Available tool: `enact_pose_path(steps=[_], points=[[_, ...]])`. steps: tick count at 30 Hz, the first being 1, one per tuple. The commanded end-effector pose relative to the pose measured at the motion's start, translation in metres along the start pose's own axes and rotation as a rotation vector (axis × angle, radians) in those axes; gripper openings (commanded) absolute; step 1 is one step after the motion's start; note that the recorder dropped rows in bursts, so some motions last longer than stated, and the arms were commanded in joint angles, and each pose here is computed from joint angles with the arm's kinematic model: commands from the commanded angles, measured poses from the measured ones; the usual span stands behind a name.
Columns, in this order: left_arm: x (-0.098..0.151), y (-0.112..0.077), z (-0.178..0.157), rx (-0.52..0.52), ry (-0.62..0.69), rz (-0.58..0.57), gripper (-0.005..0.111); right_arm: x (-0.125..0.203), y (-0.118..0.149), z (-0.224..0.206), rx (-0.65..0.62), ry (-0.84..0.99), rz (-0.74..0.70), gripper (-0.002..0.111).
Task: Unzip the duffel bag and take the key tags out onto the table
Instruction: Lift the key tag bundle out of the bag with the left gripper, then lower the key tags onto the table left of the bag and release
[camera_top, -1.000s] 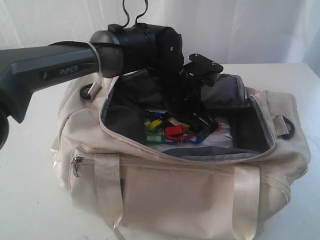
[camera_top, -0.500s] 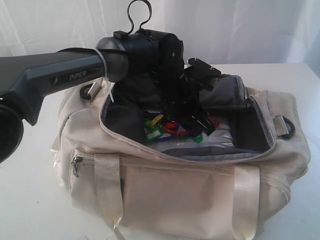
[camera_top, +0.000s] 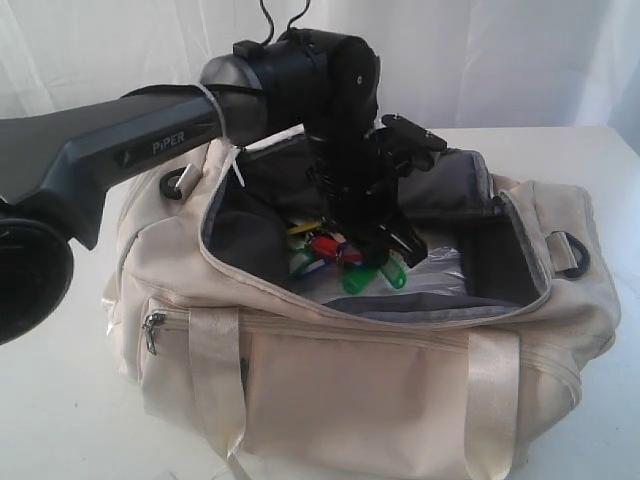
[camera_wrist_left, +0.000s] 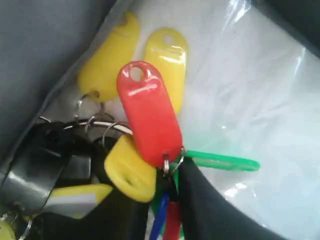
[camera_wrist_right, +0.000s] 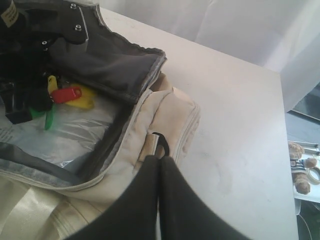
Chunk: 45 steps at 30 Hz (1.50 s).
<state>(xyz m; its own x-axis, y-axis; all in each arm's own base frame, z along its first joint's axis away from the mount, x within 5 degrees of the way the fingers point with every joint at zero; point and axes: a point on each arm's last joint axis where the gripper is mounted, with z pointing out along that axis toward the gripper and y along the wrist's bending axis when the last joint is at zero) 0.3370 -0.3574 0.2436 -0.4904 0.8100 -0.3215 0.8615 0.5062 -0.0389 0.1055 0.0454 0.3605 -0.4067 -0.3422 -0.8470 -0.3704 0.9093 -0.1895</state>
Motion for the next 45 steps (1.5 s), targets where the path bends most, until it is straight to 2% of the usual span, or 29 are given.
enact_pose_path(steps=[1, 14, 25, 27, 36, 40, 43, 45], points=[[-0.003, -0.006, -0.023, 0.009, 0.041, 0.021, 0.0, 0.0, 0.0, 0.0, 0.003, -0.019, 0.001, 0.0], [-0.023, -0.008, -0.085, -0.038, -0.158, 0.074, 0.0, 0.0, 0.0, 0.0, 0.003, -0.019, 0.001, 0.0], [-0.016, -0.015, -0.147, -0.082, -0.275, 0.13, 0.0, 0.0, 0.0, 0.0, 0.003, -0.019, 0.001, 0.0], [-0.013, -0.014, -0.159, -0.124, -0.289, 0.133, 0.0, 0.0, 0.0, 0.0, 0.003, -0.019, 0.001, 0.0], [0.006, -0.02, -0.221, -0.216, -0.385, 0.139, 0.0, 0.0, -0.001, 0.0, 0.004, -0.019, -0.001, 0.0], [0.022, -0.019, -0.237, -0.28, -0.364, 0.133, 0.0, 0.0, -0.001, 0.0, 0.01, -0.018, -0.005, 0.0], [0.054, -0.026, -0.254, -0.286, -0.317, 0.127, 0.0, 0.0, -0.001, 0.0, 0.01, -0.018, -0.005, 0.0], [0.076, -0.025, -0.269, -0.362, -0.288, 0.115, 0.0, 0.0, -0.001, 0.0, 0.007, -0.017, -0.002, 0.0]])
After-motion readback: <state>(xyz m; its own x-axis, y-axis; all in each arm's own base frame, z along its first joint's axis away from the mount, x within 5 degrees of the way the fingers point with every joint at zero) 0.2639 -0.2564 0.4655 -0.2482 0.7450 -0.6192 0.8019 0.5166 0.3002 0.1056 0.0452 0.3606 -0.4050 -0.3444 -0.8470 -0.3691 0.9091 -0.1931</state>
